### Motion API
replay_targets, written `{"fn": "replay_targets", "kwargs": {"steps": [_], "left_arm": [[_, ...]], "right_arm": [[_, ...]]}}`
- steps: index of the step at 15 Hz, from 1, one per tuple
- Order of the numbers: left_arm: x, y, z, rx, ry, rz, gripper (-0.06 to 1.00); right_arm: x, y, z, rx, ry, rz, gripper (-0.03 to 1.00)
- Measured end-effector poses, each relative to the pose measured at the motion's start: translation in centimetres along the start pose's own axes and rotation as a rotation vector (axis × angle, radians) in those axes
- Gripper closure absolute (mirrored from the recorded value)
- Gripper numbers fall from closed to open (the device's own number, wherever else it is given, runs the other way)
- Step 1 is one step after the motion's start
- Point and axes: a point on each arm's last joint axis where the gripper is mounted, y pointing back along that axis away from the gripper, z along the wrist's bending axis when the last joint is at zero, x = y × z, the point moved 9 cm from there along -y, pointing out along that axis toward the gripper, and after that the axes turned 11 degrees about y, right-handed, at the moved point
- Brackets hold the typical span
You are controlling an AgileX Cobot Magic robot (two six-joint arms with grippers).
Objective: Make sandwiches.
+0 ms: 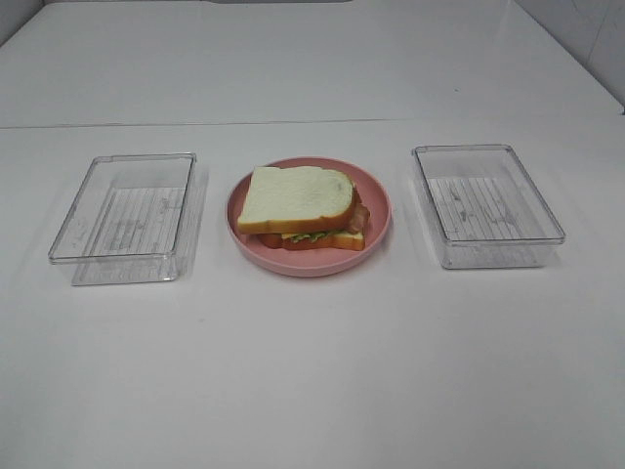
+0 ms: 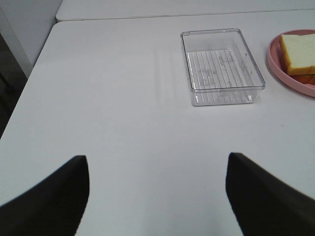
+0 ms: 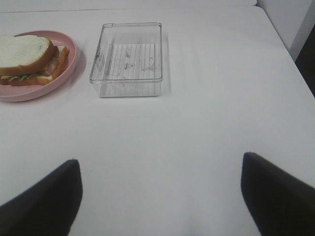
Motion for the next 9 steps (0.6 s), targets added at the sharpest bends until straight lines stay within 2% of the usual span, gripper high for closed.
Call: {"fn": "replay_targets", "kwargs": {"steps": [9], "left_arm": [[0.01, 0.00, -0.03, 0.002, -0.006, 0.000, 0.21]], "right_arm": [[0.00, 0.00, 0.00, 0.000, 0.000, 0.000, 0.14]]}}
